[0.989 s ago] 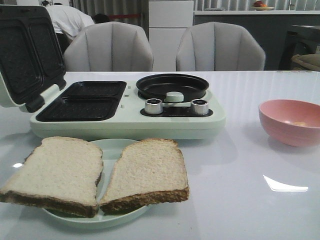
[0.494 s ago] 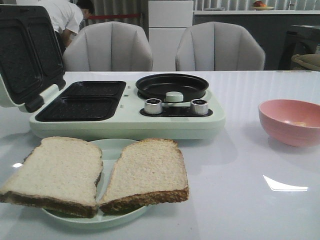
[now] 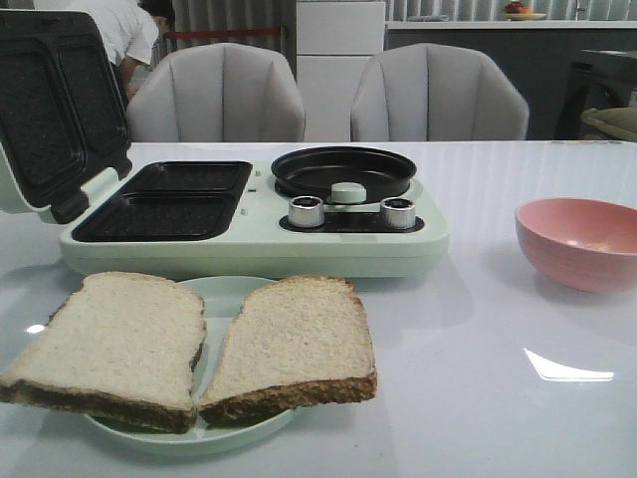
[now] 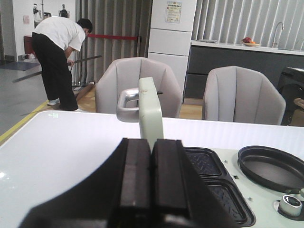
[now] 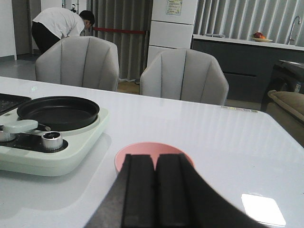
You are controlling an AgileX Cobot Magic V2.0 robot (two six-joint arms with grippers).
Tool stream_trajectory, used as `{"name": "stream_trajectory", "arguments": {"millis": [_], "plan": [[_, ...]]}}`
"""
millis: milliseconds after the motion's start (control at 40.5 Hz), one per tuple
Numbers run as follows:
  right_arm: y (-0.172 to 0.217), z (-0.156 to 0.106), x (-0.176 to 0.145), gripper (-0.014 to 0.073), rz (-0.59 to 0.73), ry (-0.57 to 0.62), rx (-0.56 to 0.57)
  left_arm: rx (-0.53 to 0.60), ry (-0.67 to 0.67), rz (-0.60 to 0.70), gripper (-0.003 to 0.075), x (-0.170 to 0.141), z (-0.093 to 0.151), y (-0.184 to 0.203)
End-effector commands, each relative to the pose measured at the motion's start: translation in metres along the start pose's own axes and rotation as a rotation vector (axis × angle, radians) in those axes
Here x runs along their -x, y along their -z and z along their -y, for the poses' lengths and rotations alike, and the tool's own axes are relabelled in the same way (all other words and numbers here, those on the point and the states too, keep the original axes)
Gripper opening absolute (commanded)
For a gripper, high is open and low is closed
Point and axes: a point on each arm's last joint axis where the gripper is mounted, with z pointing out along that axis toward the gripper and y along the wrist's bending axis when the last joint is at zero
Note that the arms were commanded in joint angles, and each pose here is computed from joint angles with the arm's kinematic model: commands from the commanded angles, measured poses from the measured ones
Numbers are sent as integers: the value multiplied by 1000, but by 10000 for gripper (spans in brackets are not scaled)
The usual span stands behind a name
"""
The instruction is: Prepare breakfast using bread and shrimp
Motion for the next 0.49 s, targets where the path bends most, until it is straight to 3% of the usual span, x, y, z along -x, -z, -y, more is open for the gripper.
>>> {"name": "stream_trajectory", "arguments": {"millis": [0,74,148,247,346,395,470], "plan": [[2,0,11,-33,118,14,-6,-5,11,104,32,18,1,-2],[2,0,11,-33,118,14,-6,-5,11,103,50,18,1,-2],[2,0,11,-33,118,14,-6,-5,7,103,115,18,1,-2],[2,0,11,-33,118,14,-6,-5,-2,103,282,18,2,-2],[2,0,11,-33,118,14,-6,-5,-2,103,504,18,2,-2],[2,0,11,-33,118,14,-6,-5,-2,103,570,18,2,-2],[2,0,11,-33,118,14,-6,-5,-2,103,598,18,2,-2]]}}
